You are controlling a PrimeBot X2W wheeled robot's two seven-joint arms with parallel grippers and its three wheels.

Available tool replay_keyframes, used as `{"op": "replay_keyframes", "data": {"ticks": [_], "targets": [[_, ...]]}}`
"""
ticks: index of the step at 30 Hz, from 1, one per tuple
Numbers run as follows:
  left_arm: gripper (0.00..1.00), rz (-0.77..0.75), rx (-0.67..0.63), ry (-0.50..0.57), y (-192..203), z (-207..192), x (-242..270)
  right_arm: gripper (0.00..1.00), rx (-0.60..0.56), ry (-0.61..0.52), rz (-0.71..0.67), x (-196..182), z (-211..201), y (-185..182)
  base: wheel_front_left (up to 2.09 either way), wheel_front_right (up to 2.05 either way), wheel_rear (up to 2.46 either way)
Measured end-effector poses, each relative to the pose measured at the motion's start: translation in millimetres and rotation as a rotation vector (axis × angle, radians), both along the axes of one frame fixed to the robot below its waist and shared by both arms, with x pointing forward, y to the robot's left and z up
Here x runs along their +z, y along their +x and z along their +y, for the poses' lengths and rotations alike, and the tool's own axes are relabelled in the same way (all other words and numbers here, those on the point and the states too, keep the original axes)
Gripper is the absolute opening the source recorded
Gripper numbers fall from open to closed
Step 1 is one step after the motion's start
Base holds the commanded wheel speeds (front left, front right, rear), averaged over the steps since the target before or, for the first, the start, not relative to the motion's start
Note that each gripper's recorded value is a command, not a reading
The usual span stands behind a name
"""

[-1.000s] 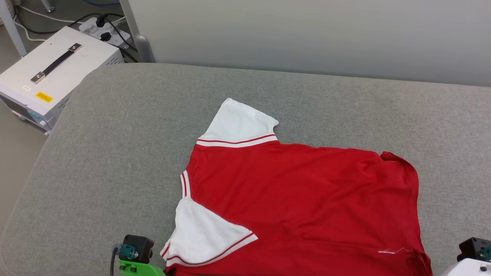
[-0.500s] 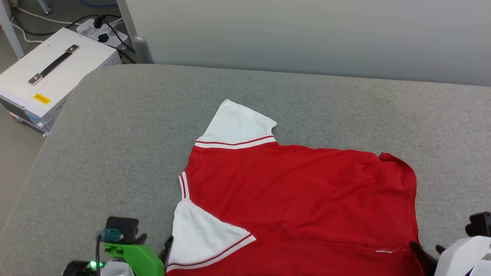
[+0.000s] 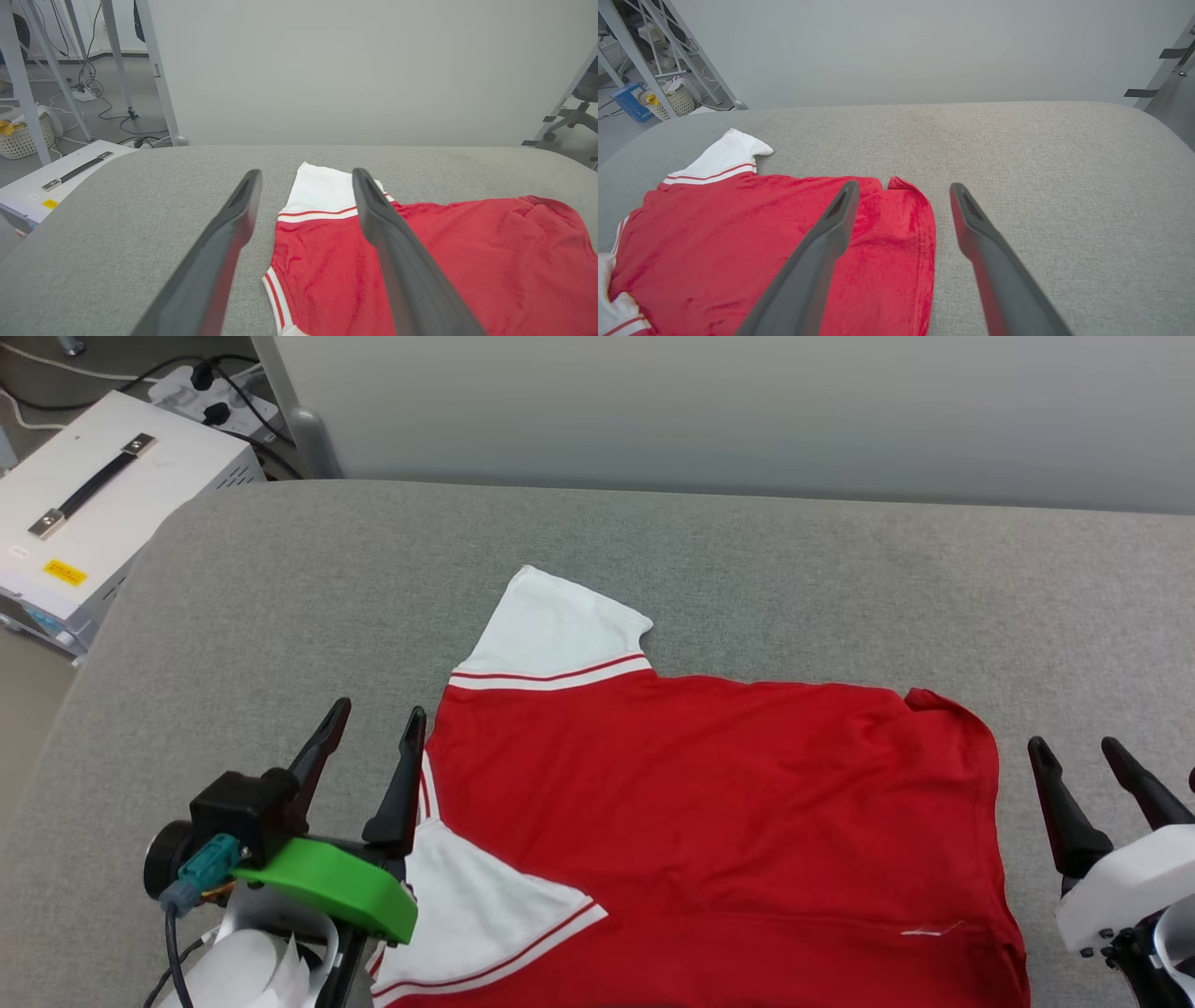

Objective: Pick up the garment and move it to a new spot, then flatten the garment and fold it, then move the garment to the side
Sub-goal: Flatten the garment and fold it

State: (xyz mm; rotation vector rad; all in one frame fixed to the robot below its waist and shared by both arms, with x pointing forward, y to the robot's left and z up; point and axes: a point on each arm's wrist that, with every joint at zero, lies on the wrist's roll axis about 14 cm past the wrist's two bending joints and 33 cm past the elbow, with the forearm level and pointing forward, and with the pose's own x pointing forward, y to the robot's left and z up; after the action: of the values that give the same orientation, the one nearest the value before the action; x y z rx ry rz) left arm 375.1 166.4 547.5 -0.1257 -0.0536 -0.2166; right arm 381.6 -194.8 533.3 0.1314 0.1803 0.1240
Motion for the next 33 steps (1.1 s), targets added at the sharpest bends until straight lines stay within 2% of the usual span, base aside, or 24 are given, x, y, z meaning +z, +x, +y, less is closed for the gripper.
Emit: {"op": "replay_keyframes", "data": {"ticks": [7,19,25,33], "targets": [[1.00,-0.012,-0.089,0.077,40,-16,4,1.00,-0.023,-0.011,-0.071,3,-3,13,0.00,0.00,0.00],[1.00,0.385,-0.299,0.235,152,-37,-30,1.00,-0.090,0.002,-0.081,-13,-13,33,0.00,0.00,0.00],[1.00,0.642,-0.349,0.313,189,-41,-67,1.00,-0.119,0.016,-0.063,-27,-18,41,0.00,0.00,0.00],[1.00,0.818,-0.364,0.391,219,-49,-117,1.00,-0.169,0.005,-0.004,-55,-31,40,0.00,0.00,0.00]]}}
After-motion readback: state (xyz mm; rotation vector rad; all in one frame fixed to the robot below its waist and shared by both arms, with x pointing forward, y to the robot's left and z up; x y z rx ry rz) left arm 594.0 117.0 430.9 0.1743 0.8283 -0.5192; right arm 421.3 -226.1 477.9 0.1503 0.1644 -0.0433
